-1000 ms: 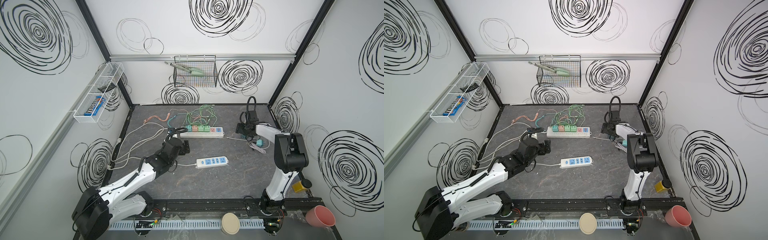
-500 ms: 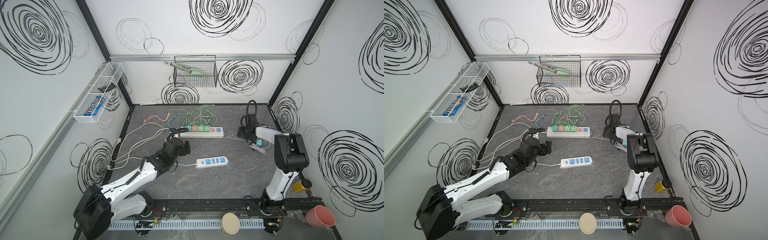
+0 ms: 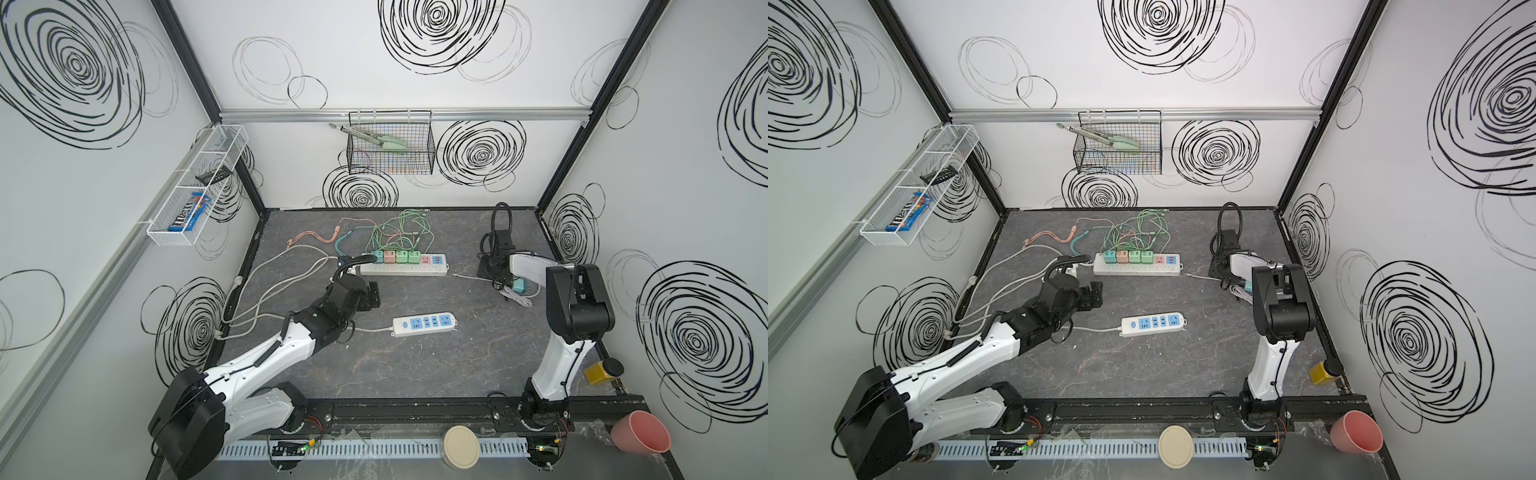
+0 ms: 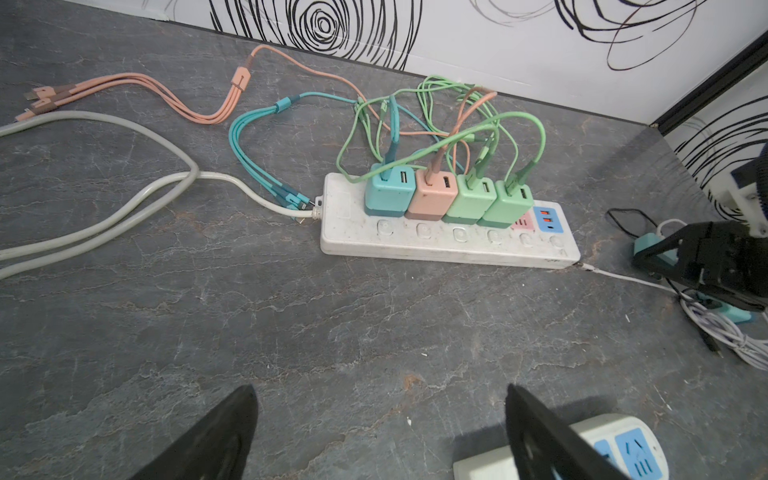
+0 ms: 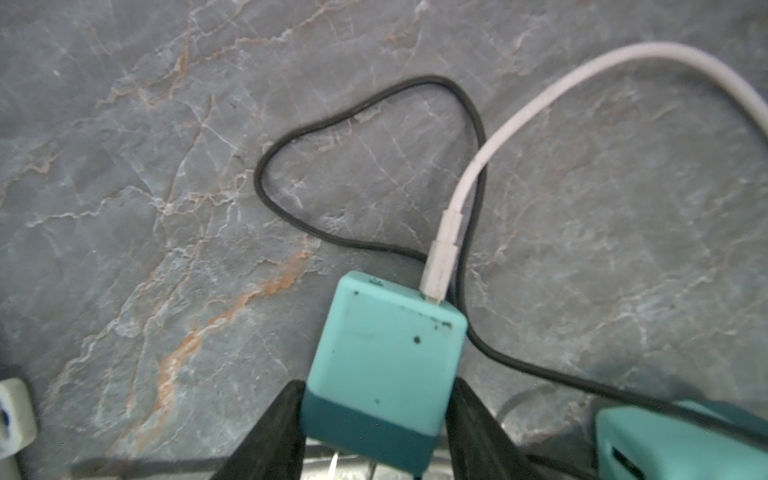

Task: Insert the plug
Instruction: 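Lift the teal charger with the right gripper while the left gripper approaches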

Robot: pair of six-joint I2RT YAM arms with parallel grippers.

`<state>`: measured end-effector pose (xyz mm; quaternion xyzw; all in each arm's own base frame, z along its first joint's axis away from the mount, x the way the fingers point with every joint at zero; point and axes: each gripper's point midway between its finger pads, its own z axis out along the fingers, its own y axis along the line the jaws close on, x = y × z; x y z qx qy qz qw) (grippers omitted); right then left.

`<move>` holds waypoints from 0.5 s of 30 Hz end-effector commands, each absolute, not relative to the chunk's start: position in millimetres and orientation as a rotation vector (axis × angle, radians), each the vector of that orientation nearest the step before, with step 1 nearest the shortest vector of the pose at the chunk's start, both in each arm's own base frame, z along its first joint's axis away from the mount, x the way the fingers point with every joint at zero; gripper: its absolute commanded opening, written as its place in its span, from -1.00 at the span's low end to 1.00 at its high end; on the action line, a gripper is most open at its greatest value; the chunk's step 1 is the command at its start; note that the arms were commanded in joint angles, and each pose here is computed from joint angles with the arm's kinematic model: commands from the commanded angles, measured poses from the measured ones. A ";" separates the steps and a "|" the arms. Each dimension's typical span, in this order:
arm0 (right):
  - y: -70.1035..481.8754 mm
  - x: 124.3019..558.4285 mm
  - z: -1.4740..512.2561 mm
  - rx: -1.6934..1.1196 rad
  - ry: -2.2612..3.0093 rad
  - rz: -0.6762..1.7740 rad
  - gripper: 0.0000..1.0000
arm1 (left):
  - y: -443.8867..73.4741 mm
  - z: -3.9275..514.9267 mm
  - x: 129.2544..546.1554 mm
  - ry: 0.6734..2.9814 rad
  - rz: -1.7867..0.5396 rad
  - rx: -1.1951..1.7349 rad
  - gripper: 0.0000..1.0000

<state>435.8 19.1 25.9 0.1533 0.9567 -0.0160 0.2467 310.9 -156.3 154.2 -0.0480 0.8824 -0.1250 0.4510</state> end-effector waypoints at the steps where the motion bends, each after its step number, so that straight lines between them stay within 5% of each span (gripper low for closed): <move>1: 20.2 445.4 37.8 0.370 2.562 -0.034 0.01 | -161.7 160.5 315.6 2.189 -0.350 -0.121 0.92; 15: 68.3 414.4 147.4 0.066 2.183 0.182 -0.43 | -224.8 173.5 294.6 2.183 -0.694 0.232 0.92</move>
